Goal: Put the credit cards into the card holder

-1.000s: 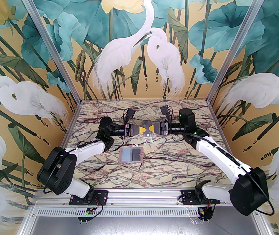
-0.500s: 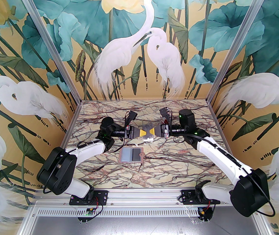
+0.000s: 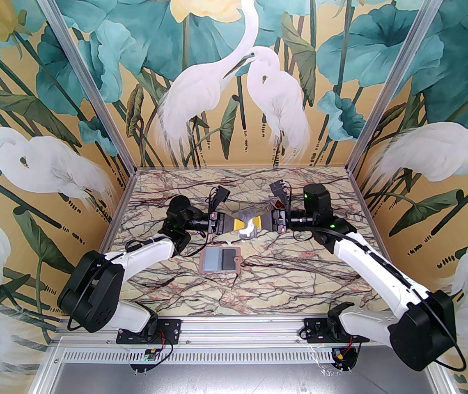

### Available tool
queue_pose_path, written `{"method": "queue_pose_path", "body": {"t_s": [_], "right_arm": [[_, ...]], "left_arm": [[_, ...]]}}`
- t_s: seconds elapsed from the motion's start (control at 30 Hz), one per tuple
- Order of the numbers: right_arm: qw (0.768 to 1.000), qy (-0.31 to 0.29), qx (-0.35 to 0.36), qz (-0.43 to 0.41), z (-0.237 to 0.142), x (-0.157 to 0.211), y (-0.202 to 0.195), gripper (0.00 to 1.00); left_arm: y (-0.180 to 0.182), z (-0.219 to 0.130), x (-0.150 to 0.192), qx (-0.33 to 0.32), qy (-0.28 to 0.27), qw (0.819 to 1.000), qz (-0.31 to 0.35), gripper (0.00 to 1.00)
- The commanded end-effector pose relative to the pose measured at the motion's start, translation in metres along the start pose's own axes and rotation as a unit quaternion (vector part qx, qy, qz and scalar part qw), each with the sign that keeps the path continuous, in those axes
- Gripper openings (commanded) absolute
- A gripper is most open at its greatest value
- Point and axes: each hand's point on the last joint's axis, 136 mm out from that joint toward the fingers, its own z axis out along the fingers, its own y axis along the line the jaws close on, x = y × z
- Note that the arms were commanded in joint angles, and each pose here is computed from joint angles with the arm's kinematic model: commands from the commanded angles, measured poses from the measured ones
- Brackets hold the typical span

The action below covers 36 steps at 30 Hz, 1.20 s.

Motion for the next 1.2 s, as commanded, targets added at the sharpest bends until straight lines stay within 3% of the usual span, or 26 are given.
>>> {"method": "queue_pose_path", "body": {"t_s": [0.0, 0.33, 0.6, 0.7, 0.73, 0.77, 0.83, 0.87, 0.93, 1.03, 1.07, 1.17], "right_arm": [[1.0, 0.008, -0.015, -0.014, -0.001, 0.006, 0.008, 0.19], [0.999, 0.02, -0.027, -0.019, 0.004, 0.011, 0.011, 0.2], [0.999, 0.032, -0.028, -0.016, 0.009, 0.017, 0.007, 0.15], [0.999, 0.031, -0.027, -0.018, 0.009, 0.017, 0.008, 0.08], [0.999, 0.03, -0.026, -0.02, 0.009, 0.015, 0.008, 0.03], [0.999, 0.028, -0.019, -0.018, 0.009, 0.015, 0.005, 0.0], [1.0, 0.021, 0.008, -0.006, 0.009, 0.014, -0.004, 0.0], [1.0, 0.017, 0.023, 0.003, 0.008, 0.013, -0.01, 0.0], [0.998, 0.016, 0.052, 0.027, 0.008, 0.016, -0.021, 0.0], [0.994, 0.02, 0.088, 0.059, 0.009, 0.025, -0.035, 0.0], [0.992, 0.02, 0.102, 0.068, 0.012, 0.03, -0.041, 0.0], [0.987, 0.031, 0.113, 0.113, 0.031, 0.045, -0.055, 0.0]], "left_arm": [[-0.003, -0.001, 0.005, -0.001, 0.008, 1.0, -0.001, 0.0], [-0.004, 0.0, 0.005, 0.0, 0.009, 1.0, -0.003, 0.0], [-0.002, 0.001, 0.005, -0.001, 0.011, 1.0, -0.006, 0.01], [-0.001, 0.0, 0.006, -0.002, 0.01, 1.0, -0.006, 0.05], [0.0, 0.0, 0.006, -0.003, 0.009, 1.0, -0.006, 0.14], [0.002, -0.001, 0.005, -0.008, 0.005, 1.0, -0.007, 0.3], [0.011, -0.006, 0.0, -0.033, -0.016, 0.999, -0.013, 0.56], [0.02, -0.014, -0.003, -0.062, -0.037, 0.997, -0.02, 0.64], [0.049, -0.043, -0.009, -0.159, -0.092, 0.982, -0.045, 0.72], [0.094, -0.107, 0.003, -0.34, -0.161, 0.922, -0.094, 0.8], [0.103, -0.123, 0.013, -0.377, -0.168, 0.904, -0.114, 0.8], [0.118, -0.143, 0.042, -0.423, -0.162, 0.878, -0.158, 0.79]]}}
